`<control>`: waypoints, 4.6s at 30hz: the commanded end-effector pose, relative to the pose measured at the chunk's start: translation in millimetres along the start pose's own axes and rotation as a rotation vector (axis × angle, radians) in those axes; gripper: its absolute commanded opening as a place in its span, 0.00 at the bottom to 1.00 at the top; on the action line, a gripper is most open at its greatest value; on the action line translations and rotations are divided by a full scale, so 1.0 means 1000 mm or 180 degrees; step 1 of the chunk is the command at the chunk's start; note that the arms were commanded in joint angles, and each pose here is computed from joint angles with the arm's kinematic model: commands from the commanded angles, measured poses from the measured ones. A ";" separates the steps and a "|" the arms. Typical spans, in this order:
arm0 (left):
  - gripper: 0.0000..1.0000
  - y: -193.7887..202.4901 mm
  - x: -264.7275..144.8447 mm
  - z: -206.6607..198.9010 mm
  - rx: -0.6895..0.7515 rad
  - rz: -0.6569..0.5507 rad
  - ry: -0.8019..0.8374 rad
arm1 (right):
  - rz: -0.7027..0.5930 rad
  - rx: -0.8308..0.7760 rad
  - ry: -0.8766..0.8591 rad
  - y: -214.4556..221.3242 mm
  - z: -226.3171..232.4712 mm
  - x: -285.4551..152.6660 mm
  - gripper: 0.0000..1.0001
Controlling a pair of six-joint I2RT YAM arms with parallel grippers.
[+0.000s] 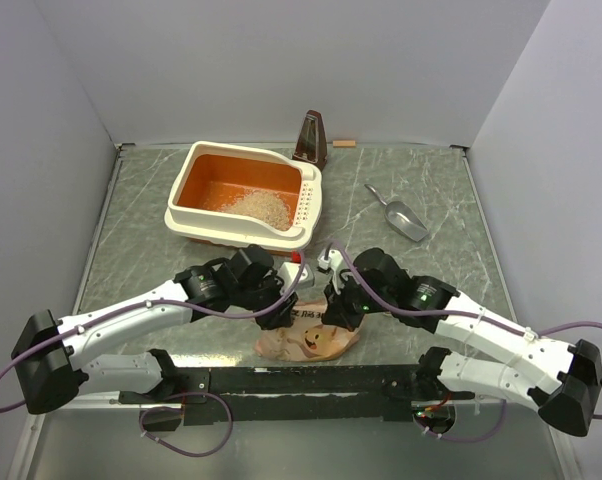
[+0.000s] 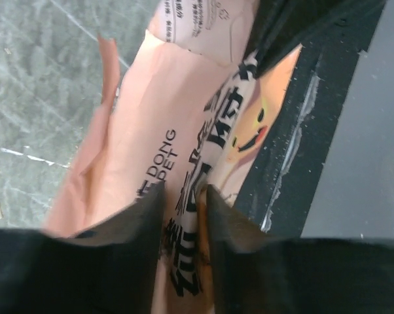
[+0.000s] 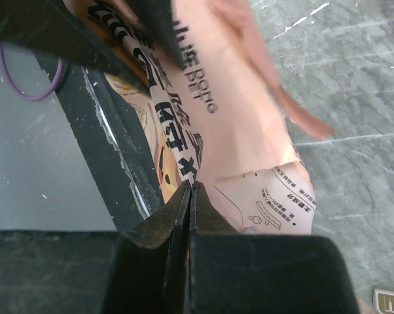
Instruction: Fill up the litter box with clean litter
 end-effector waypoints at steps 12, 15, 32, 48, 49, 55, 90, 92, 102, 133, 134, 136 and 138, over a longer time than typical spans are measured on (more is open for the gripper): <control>0.01 -0.003 -0.021 0.007 0.0237 -0.0059 -0.0380 | -0.0307 -0.0141 0.0352 -0.009 -0.013 -0.014 0.48; 0.01 -0.005 -0.030 0.006 0.0312 -0.0182 -0.0438 | -0.0447 -0.0249 0.0466 -0.022 -0.016 -0.018 0.52; 0.01 -0.002 -0.080 -0.006 0.0585 -0.1091 -0.0549 | -0.0333 -0.1926 0.0004 -0.060 -0.020 -0.024 0.63; 0.01 0.002 -0.082 -0.011 0.0525 -0.1280 -0.0515 | -0.0580 -0.2705 -0.0172 -0.058 -0.030 0.005 0.66; 0.01 0.002 -0.083 -0.011 0.0528 -0.1284 -0.0510 | -0.0584 -0.2711 -0.0210 -0.059 -0.031 0.008 0.66; 0.01 0.004 -0.084 -0.009 0.0501 -0.1300 -0.0578 | -0.0336 -0.2612 -0.0458 -0.050 -0.033 0.023 0.66; 0.01 -0.037 -0.094 0.053 0.0609 -0.1098 -0.1757 | -0.0274 -0.2161 0.0487 -0.073 -0.069 -0.030 0.00; 0.01 -0.037 -0.090 0.063 0.0548 -0.1025 -0.1750 | -0.0334 -0.2032 0.0516 -0.068 -0.067 -0.030 0.00; 0.01 -0.021 -0.059 0.070 0.0256 -0.0773 -0.1377 | -0.0180 -0.1380 0.0580 -0.021 -0.070 -0.008 0.00; 0.01 -0.004 -0.070 0.045 0.0200 -0.0984 -0.1004 | -0.1079 0.0707 0.2454 -0.048 -0.100 -0.079 0.75; 0.01 -0.005 -0.071 0.044 0.0210 -0.0997 -0.1005 | -0.1023 0.0832 0.2562 -0.044 -0.101 -0.084 0.76; 0.01 -0.005 -0.072 0.044 0.0207 -0.1022 -0.1014 | -0.0997 0.1130 0.2583 -0.040 -0.100 -0.082 0.75; 0.01 -0.005 -0.073 0.043 0.0196 -0.1038 -0.1022 | -0.0898 0.1511 0.2572 -0.031 -0.100 -0.078 0.74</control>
Point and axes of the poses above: each gripper's point midway between its finger pads, its own x axis out along the fingers, its own z axis along the line the jaws close on, y = z × x, the point moved 8 cm from there along -x, back along the fingers, and after that the axes turned 6 degrees about -x, right-handed, at the moved point
